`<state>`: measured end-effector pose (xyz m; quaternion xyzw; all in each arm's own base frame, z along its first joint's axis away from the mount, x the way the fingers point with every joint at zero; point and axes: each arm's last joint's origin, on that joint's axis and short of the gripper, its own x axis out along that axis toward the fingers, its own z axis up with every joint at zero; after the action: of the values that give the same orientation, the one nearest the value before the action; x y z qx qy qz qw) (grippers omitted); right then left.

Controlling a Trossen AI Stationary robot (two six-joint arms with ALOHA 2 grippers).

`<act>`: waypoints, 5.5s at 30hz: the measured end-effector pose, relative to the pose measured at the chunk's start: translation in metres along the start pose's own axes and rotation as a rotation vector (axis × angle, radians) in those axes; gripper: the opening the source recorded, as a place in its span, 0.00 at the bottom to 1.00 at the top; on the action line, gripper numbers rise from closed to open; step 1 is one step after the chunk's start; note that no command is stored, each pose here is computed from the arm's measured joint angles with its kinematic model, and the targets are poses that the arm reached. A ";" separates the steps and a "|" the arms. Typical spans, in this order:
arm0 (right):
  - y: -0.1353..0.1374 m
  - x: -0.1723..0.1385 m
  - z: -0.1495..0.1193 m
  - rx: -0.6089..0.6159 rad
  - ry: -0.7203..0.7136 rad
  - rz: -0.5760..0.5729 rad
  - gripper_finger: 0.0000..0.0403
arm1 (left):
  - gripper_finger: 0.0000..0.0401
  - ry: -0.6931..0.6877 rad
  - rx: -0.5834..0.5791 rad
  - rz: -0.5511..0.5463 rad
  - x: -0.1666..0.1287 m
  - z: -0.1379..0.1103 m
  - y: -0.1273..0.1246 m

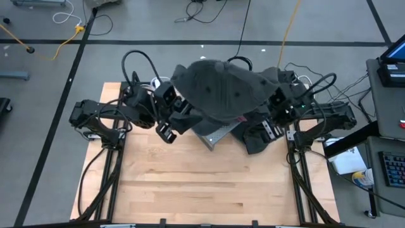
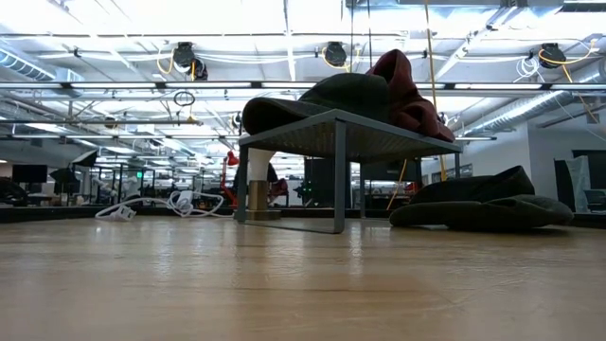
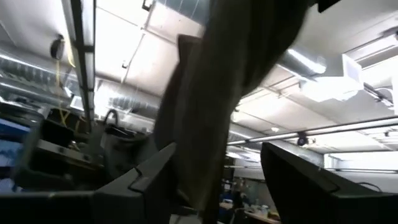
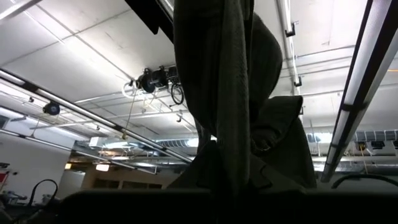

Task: Pick & Place hat
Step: Stack the bottom black cap on top of the black cap on the shelf

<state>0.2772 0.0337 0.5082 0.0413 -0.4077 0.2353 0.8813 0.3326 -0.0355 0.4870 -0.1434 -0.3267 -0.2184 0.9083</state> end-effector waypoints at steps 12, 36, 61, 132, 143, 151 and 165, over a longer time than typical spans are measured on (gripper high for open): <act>-0.004 -0.002 -0.012 0.126 0.158 -0.093 0.23 | 0.04 -0.046 -0.128 -0.030 0.001 0.003 -0.006; 0.032 -0.084 0.067 0.384 0.702 -0.655 0.53 | 0.02 0.542 -0.555 0.222 -0.071 0.079 -0.048; 0.008 -0.052 -0.031 0.625 0.853 -0.506 0.50 | 0.02 0.837 -0.765 0.226 -0.068 0.027 -0.036; -0.164 -0.069 -0.026 1.271 0.813 -0.300 0.00 | 0.33 1.301 -0.557 0.403 -0.108 -0.005 -0.048; -0.179 -0.105 -0.054 1.313 0.876 -0.457 0.00 | 0.33 1.311 -0.546 0.391 -0.109 -0.005 -0.048; -0.185 -0.135 -0.064 1.284 0.929 -0.626 0.00 | 0.33 1.317 -0.541 0.359 -0.108 -0.005 -0.049; -0.180 -0.116 -0.070 1.318 0.898 -0.483 0.00 | 0.33 1.323 -0.498 0.322 -0.108 -0.005 -0.049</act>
<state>0.3425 -0.1516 0.3978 0.5372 0.2239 0.2242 0.7817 0.2364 -0.0466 0.4178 -0.2303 0.3758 -0.1908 0.8771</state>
